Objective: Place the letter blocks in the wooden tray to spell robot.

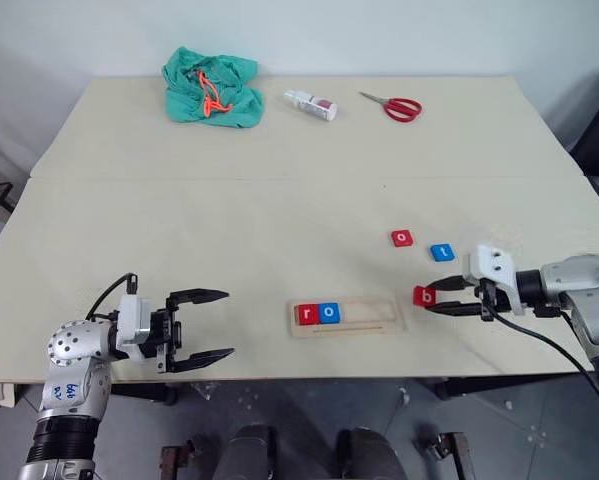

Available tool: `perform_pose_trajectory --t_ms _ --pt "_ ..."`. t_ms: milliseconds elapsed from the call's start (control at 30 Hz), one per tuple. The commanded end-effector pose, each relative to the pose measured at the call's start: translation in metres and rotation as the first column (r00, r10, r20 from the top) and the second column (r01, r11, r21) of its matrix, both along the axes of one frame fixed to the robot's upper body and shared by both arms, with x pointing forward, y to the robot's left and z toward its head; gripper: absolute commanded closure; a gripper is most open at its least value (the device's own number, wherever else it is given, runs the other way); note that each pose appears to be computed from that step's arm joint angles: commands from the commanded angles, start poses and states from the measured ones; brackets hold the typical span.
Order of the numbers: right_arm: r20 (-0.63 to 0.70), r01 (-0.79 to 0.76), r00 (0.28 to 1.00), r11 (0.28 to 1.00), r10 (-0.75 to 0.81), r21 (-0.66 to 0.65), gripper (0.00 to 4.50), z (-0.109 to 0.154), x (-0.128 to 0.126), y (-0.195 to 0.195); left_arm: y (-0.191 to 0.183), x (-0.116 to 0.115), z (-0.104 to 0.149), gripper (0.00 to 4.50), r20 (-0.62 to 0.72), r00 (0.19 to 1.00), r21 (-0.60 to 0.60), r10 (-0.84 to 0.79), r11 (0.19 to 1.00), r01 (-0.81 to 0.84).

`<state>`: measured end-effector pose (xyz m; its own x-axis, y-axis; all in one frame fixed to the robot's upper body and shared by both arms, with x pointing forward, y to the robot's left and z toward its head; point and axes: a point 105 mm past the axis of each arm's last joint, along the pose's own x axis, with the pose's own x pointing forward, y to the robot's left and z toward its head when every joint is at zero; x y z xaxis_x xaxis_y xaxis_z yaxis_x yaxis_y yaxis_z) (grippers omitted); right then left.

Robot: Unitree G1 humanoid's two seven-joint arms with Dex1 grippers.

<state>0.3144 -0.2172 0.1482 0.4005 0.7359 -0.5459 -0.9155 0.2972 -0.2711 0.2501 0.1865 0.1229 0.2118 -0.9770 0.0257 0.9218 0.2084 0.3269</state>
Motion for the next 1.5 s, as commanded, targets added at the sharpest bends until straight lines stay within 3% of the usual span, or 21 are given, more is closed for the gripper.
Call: perform_pose_trajectory --t_ms 33,233,700,1500 --pt "0.075 -0.029 0.997 0.995 0.021 0.095 3.04 0.04 -0.002 0.031 -0.003 0.002 0.006 0.0 0.037 0.999 -0.005 -0.017 1.0 0.017" --pt "0.018 -0.057 0.998 0.997 0.057 0.044 3.04 0.037 -0.012 0.057 -0.008 0.004 0.005 0.0 0.042 0.999 -0.01 -0.027 1.0 0.027" --pt "-0.076 -0.157 0.985 0.987 0.156 -0.014 3.04 0.001 -0.034 0.094 -0.009 -0.004 0.001 0.0 0.035 0.999 -0.019 -0.032 0.999 0.033" --pt "-0.059 -0.23 0.973 0.966 0.224 -0.12 3.04 -0.013 -0.023 0.104 -0.012 -0.009 -0.003 0.0 0.03 0.999 -0.032 -0.015 0.999 0.016"
